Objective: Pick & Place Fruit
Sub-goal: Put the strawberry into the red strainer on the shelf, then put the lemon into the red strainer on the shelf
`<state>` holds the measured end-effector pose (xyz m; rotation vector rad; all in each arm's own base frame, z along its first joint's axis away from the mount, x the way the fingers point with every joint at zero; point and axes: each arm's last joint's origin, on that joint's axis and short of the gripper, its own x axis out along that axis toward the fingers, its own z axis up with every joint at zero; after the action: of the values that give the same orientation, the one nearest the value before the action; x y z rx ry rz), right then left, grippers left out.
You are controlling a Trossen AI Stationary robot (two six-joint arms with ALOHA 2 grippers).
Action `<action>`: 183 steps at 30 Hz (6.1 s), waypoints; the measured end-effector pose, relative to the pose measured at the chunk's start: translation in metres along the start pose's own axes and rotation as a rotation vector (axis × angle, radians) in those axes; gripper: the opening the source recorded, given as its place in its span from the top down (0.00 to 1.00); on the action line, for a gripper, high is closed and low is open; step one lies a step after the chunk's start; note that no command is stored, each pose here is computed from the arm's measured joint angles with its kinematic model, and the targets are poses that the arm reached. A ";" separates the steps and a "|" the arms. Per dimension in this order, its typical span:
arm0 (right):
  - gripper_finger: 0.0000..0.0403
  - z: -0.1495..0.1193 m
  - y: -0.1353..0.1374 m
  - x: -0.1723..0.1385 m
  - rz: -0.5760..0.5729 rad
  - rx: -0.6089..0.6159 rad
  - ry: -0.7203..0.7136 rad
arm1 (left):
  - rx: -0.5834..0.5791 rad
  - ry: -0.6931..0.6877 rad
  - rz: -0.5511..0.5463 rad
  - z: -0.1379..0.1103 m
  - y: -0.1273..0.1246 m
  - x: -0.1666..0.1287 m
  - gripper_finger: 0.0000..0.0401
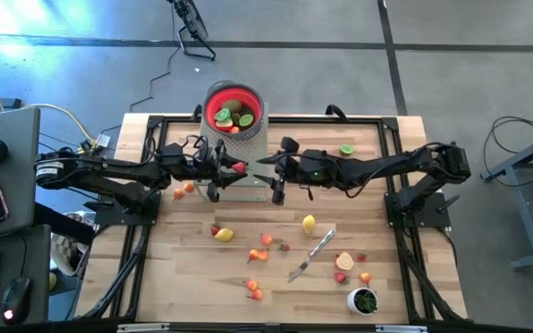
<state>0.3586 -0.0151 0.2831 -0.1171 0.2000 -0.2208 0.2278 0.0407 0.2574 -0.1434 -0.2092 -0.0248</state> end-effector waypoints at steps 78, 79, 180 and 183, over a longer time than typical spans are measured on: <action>0.46 0.003 -0.040 -0.020 -0.186 0.022 0.135 | -0.037 0.357 0.705 0.077 0.077 0.001 0.68; 0.46 0.002 -0.039 -0.020 -0.185 0.036 0.137 | -0.036 0.368 0.672 0.077 0.076 0.002 0.68; 0.46 -0.008 0.034 -0.117 -0.120 0.634 0.643 | 0.127 0.409 0.234 0.056 -0.047 0.039 0.69; 0.44 -0.015 0.028 -0.111 -0.212 0.754 0.678 | 0.128 0.409 0.234 0.056 -0.047 0.039 0.69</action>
<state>0.2552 0.0356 0.2850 0.7003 0.7646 -0.5298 0.2523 0.0023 0.3262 -0.0327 0.2152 0.1908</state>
